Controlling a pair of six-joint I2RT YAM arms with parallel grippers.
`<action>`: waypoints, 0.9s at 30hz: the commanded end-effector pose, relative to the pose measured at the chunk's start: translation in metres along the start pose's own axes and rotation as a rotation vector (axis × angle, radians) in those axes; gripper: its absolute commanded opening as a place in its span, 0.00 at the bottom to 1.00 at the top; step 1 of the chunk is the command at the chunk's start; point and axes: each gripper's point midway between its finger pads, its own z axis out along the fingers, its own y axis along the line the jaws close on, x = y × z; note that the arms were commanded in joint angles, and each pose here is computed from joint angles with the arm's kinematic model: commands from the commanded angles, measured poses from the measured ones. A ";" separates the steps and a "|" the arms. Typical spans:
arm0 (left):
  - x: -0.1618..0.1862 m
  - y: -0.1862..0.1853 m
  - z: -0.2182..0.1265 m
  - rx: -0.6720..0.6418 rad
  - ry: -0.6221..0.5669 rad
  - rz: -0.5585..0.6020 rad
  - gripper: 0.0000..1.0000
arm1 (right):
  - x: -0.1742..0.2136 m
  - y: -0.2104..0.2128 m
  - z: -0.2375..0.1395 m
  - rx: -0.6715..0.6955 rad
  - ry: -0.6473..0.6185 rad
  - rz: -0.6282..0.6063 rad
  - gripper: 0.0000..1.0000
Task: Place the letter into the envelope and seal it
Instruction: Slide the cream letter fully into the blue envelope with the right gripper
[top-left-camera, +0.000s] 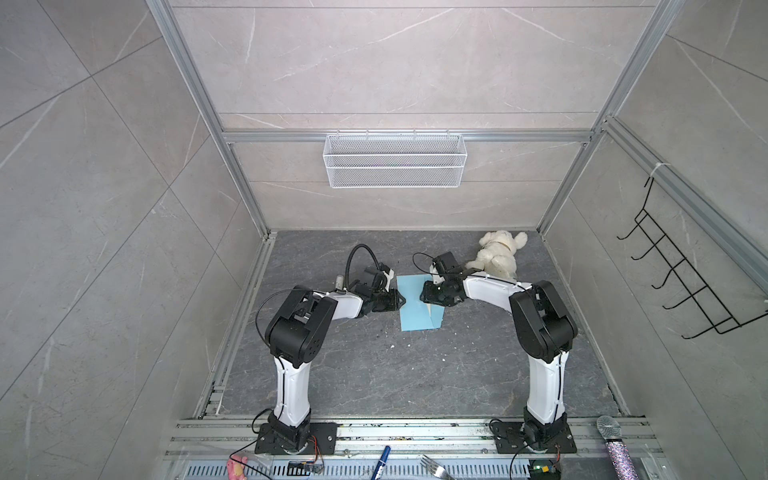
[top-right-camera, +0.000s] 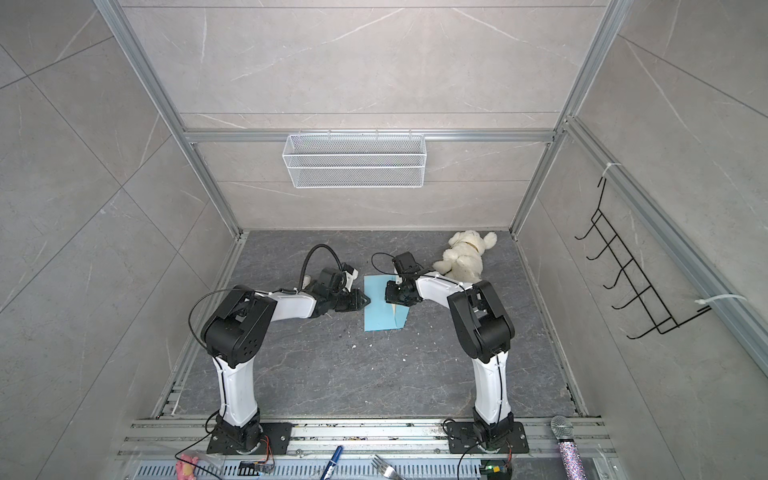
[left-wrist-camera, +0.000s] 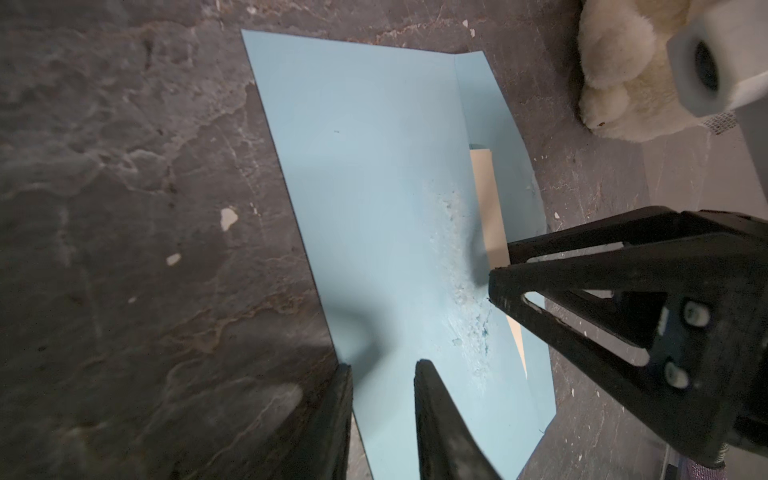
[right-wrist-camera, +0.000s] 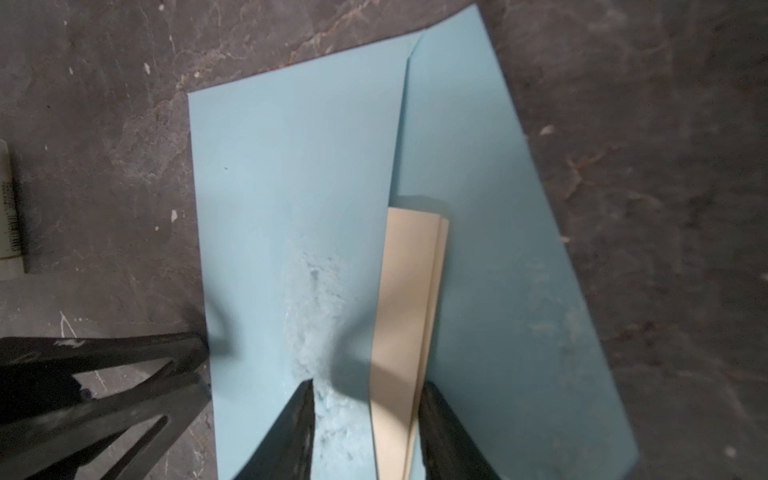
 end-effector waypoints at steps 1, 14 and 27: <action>0.015 0.013 0.009 -0.030 0.053 -0.017 0.30 | 0.004 0.002 0.010 -0.005 0.021 0.006 0.43; 0.015 0.014 0.012 -0.028 0.058 -0.017 0.30 | 0.005 0.011 0.014 -0.024 0.024 -0.001 0.43; 0.014 0.014 0.014 -0.025 0.060 -0.019 0.30 | 0.005 0.019 0.018 -0.040 0.023 -0.011 0.43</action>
